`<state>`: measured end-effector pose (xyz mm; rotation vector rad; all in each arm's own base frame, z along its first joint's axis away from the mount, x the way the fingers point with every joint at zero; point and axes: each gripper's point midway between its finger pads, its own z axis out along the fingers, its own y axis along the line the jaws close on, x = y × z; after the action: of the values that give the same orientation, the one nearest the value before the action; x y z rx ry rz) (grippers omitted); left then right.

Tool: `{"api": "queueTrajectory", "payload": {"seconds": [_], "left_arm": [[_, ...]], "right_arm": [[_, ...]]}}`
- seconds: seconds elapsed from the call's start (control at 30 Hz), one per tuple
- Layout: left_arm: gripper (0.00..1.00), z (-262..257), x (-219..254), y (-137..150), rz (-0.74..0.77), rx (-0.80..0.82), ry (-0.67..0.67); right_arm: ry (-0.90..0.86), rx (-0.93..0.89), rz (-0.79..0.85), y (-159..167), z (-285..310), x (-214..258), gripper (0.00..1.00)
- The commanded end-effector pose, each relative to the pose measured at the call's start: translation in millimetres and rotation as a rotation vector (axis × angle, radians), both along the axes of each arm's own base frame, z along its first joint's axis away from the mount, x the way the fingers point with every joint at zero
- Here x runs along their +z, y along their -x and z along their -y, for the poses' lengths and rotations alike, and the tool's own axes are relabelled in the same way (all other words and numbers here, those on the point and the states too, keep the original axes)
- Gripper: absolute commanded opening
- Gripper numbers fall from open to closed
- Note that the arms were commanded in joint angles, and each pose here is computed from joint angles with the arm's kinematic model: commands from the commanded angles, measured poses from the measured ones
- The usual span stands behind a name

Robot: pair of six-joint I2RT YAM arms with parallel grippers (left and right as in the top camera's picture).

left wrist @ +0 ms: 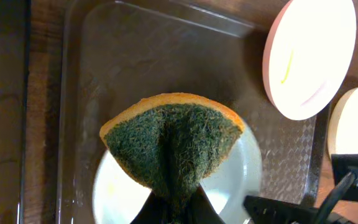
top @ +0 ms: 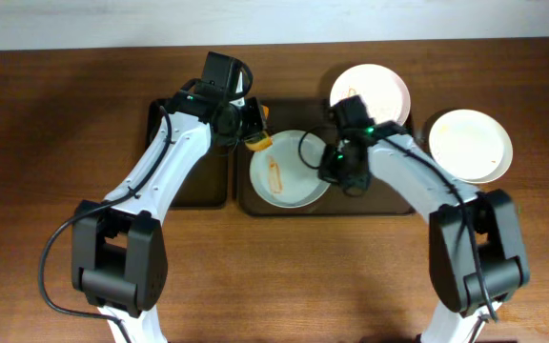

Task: Clean dirty plates on tray and stack at the side
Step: 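Grasp the rim of the next sauce-smeared plate with the right gripper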

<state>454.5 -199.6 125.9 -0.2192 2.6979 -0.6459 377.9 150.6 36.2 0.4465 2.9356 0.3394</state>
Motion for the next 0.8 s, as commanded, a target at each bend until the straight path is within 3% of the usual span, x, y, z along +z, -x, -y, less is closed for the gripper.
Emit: {"api": "queueTrajectory", "payload": {"seconds": [0.0,0.13,0.4,0.63,0.7,0.77], "left_arm": [[0.00,-4.6,-1.5,0.9,0.008,-0.007,-0.043],[0.00,-7.9,-3.5,2.1,0.002,-0.002,-0.061],[0.00,-10.8,-10.6,1.0,-0.007,0.007,-0.081],[0.00,-11.4,-13.9,2.6,-0.019,0.006,-0.086],[0.00,-11.2,-13.9,2.8,-0.020,0.006,-0.086],[0.00,-10.9,-14.4,3.2,-0.021,0.005,-0.086]], "right_arm": [[0.025,0.069,0.026,-1.5,-0.4,0.9,0.53],[0.006,0.238,0.117,-22.4,12.3,10.8,0.61],[-0.083,0.433,0.189,-36.7,-11.4,-9.1,0.50],[-0.002,0.388,0.137,-32.1,-21.4,-38.5,0.21],[-0.012,0.341,0.128,-32.9,-21.3,-38.5,0.04],[0.003,0.243,0.094,-31.0,-14.9,-41.7,0.04]]}}
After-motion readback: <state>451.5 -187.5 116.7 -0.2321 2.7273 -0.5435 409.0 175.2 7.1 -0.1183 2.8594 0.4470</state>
